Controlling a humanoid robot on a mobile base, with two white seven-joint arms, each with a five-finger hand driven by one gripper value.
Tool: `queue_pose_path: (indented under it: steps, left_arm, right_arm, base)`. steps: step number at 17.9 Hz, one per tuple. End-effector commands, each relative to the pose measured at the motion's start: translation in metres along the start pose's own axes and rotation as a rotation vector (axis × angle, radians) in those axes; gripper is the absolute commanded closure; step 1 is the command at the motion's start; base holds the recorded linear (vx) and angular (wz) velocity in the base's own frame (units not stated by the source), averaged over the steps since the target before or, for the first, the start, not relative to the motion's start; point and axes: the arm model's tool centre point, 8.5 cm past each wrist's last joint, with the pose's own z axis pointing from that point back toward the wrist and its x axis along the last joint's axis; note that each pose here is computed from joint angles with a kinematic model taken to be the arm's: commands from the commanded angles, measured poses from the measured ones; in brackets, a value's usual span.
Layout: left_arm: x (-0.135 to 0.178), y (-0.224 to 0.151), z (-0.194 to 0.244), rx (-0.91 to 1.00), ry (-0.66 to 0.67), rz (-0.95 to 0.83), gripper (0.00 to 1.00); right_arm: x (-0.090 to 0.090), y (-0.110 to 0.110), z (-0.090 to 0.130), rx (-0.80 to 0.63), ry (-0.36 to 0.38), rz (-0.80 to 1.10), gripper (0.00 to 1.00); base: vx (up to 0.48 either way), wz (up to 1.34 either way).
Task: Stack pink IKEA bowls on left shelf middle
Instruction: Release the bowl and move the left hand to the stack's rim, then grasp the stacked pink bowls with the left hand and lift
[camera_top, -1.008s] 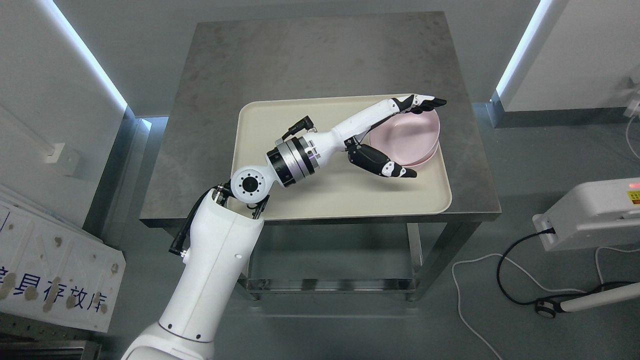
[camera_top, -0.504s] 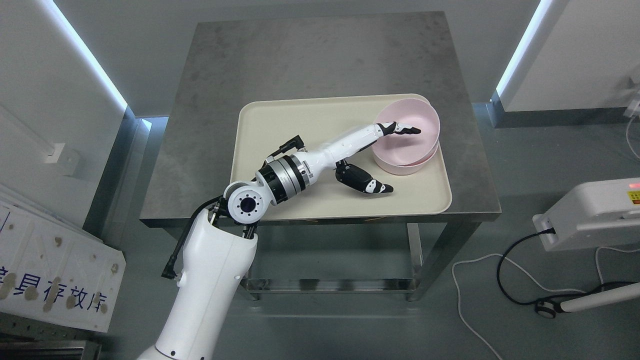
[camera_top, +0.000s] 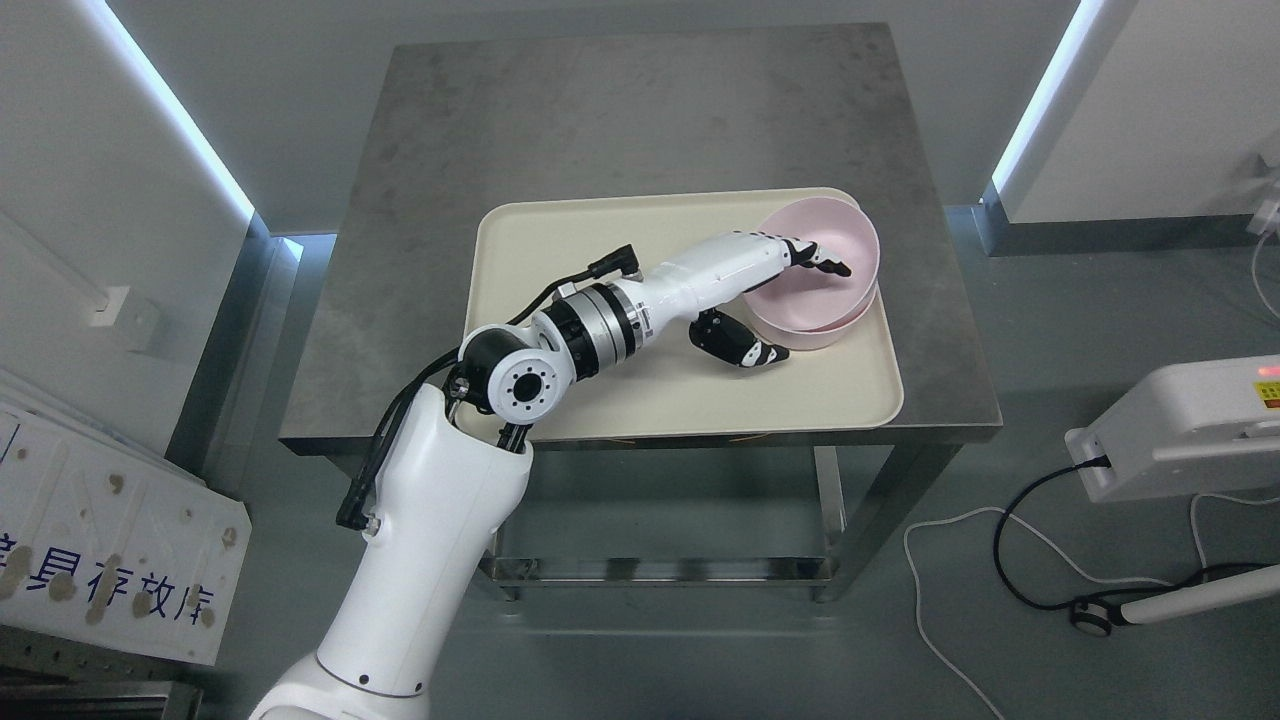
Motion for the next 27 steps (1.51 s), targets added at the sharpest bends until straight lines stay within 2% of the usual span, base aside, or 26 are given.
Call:
queue_pose_path:
  steps: [1,6,9,15,21,23,27]
  left_arm:
    - [-0.003,-0.031,-0.013,-0.126,0.015,-0.071,0.46]
    - [-0.015,-0.021,-0.004,-0.082,0.012,-0.07,0.63]
    - [-0.024,-0.008,0.007,-0.024,0.005,-0.074,0.8]
    - [-0.04,0.015,0.028,0.084,-0.004,-0.075,0.98]
    - [-0.041,0.058,0.067,0.276,-0.081,-0.061,0.99]
    - [-0.033,0.068,0.084,0.336,-0.154,-0.077,0.99]
    - [-0.025,0.054,0.12,0.412,-0.241,-0.11,0.98]
  right_arm:
    - [0.006,-0.011,-0.001,-0.019,-0.017,-0.002,0.0]
    - [0.006,-0.011,-0.001,-0.019,-0.017,-0.002,0.0]
    - [0.006,-0.011,-0.001,-0.019,-0.017,-0.002,0.0]
    - [0.006,-0.011,-0.001,-0.019,-0.017,-0.002,0.0]
    - [0.006,-0.011,-0.001,-0.019,-0.017,-0.002,0.0]
    - [0.006,-0.011,-0.001,-0.019,-0.017,-0.002,0.0]
    - [0.006,-0.011,-0.001,-0.019,-0.017,-0.002,0.0]
  base:
    - [0.0,0.0]
    - [0.0,0.0]
    - [0.0,0.0]
    - [0.0,0.0]
    - [0.0,0.0]
    - [0.0,0.0]
    - [0.0,0.0]
